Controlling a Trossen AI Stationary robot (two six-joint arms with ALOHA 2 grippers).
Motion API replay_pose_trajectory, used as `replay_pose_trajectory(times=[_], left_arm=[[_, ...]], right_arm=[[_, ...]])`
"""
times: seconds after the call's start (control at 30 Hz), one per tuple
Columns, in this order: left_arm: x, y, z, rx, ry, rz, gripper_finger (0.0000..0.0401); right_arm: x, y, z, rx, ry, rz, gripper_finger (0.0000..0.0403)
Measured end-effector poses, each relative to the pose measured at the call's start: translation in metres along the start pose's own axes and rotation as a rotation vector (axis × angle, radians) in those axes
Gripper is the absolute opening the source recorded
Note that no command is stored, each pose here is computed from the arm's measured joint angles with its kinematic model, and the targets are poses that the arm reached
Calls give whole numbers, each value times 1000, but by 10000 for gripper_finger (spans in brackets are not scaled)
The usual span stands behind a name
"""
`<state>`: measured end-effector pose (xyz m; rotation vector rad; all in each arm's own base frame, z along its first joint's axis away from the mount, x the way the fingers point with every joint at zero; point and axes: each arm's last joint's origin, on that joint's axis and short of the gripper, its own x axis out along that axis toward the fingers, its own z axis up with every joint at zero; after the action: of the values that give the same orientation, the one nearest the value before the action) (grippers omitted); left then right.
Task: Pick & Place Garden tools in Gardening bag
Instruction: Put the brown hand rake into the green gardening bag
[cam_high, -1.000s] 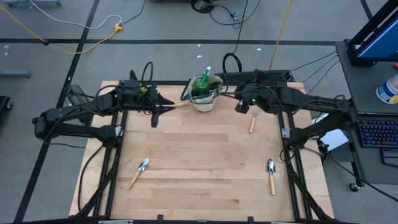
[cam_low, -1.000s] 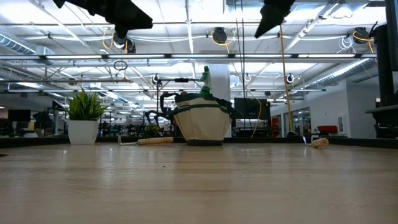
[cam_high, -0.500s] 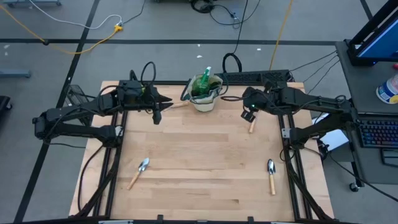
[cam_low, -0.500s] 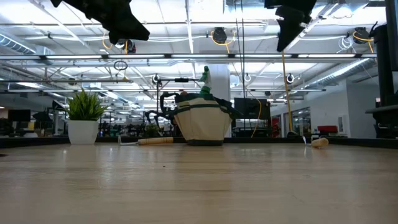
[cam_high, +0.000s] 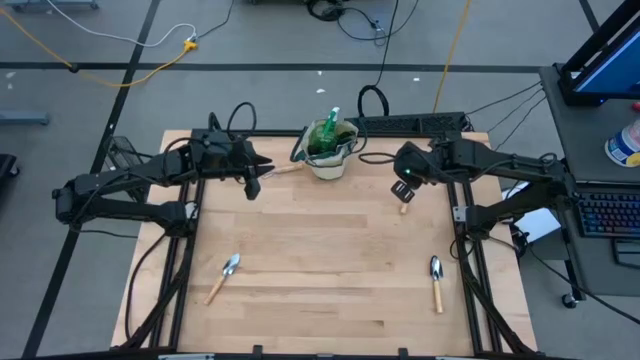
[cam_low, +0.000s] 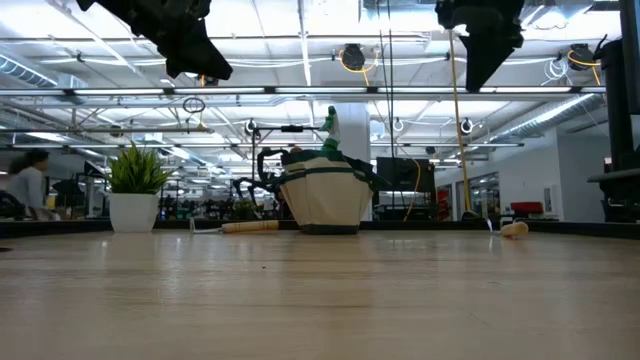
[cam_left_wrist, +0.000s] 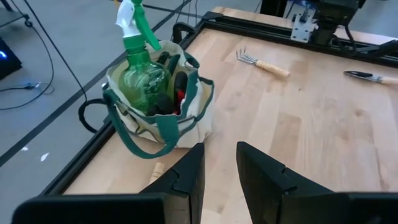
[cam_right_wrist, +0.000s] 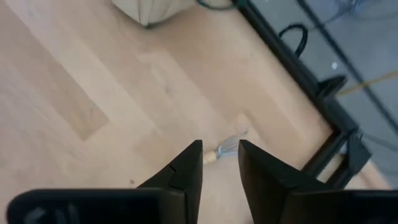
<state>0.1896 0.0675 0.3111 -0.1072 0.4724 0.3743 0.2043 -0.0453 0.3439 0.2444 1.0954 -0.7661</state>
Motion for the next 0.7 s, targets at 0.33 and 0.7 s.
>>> replay_pose_trajectory(times=[0.33,0.7], left_arm=[[0,0,0,69,0,2,97],[0,5,0,97,2,41,97]], right_arm=[[28,-3,-11,217,85,-53,155],[88,-18,-38,696,213,-180,171]])
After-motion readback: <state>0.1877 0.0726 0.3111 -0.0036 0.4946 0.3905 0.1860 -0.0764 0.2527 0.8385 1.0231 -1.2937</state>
